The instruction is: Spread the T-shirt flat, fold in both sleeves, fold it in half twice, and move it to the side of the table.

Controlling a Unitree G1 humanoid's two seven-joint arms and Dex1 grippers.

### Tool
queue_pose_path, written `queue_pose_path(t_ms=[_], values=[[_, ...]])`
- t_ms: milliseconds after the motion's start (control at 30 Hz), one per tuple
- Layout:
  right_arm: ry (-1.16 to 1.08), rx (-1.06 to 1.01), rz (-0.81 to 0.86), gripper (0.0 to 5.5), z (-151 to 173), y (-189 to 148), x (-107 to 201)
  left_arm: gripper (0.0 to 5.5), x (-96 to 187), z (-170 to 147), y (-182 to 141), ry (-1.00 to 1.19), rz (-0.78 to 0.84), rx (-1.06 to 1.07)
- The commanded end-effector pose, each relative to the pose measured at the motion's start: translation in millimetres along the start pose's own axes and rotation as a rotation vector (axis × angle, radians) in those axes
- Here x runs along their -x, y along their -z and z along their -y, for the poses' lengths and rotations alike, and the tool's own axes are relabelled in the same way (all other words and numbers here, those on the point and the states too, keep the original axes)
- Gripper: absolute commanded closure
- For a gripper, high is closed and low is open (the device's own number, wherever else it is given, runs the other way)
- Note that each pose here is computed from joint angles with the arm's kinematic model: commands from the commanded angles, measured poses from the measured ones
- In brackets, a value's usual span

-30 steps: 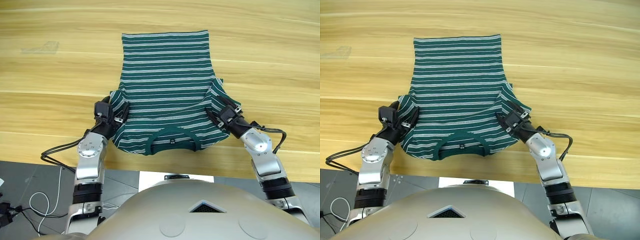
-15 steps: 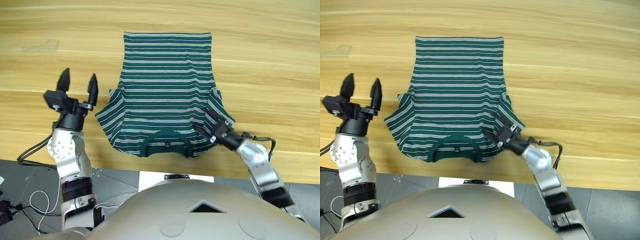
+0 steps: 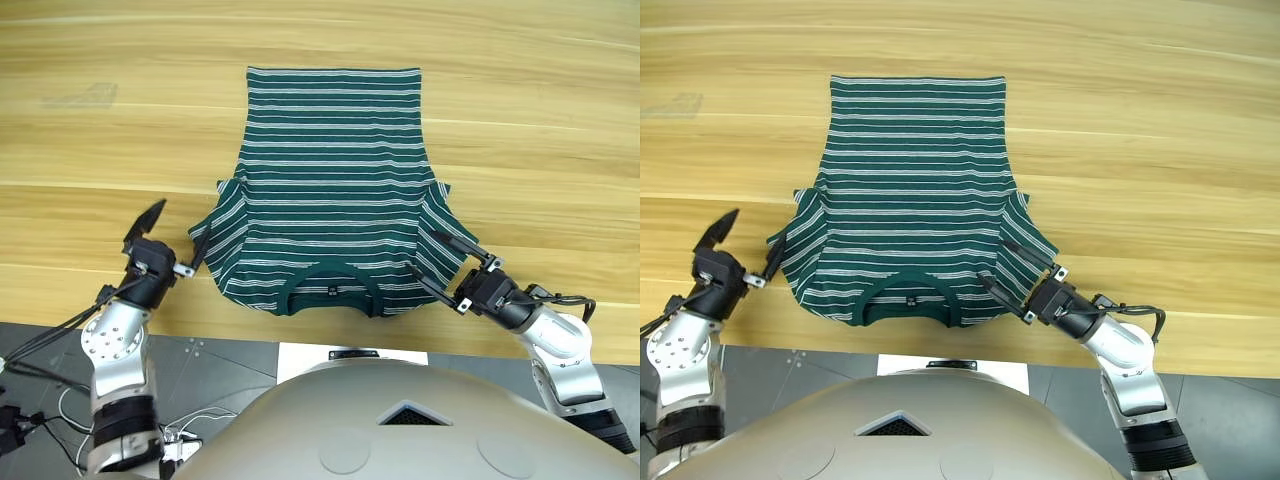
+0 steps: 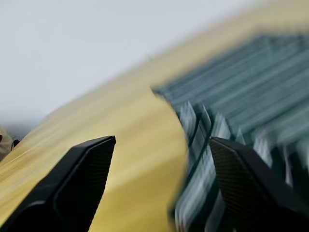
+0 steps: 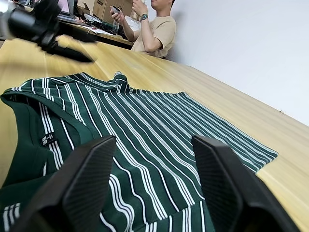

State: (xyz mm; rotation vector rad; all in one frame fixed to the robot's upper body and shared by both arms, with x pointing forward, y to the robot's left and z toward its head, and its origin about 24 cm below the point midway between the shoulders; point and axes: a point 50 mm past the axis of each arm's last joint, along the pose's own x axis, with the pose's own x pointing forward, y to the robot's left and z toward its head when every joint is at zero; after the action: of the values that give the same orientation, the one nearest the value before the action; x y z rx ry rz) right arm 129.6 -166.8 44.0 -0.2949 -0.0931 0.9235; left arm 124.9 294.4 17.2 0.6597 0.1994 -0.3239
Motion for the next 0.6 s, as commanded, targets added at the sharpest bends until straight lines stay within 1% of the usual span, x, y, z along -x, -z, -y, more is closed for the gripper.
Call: queue_pose_path(t_ms=[33, 167, 300, 433, 600], values=[[0.087, 0.064, 0.013, 2.61, 31.9, -0.2, -3.1, 1.90, 17.1, -12.2, -4.2, 0.070, -0.200, -0.580], [0.166, 0.065, -0.004, 2.61, 47.7, 0.7, 6.8, 1.90, 11.2, -3.0, -13.2, 0.140, -0.189, -0.739], [0.224, 0.069, -0.018, 2.61, 50.7, 0.7, 17.9, 1.90, -1.0, -11.9, -27.2, 0.143, -0.147, -0.847], [0.233, 0.072, -0.027, 2.61, 47.8, 3.0, 16.8, 1.90, -11.9, -13.7, -33.9, 0.203, -0.102, -0.923], [0.231, 0.080, -0.024, 2.61, 42.3, 1.4, 17.5, 1.90, -13.3, -5.8, -25.5, 0.358, -0.116, -0.960]])
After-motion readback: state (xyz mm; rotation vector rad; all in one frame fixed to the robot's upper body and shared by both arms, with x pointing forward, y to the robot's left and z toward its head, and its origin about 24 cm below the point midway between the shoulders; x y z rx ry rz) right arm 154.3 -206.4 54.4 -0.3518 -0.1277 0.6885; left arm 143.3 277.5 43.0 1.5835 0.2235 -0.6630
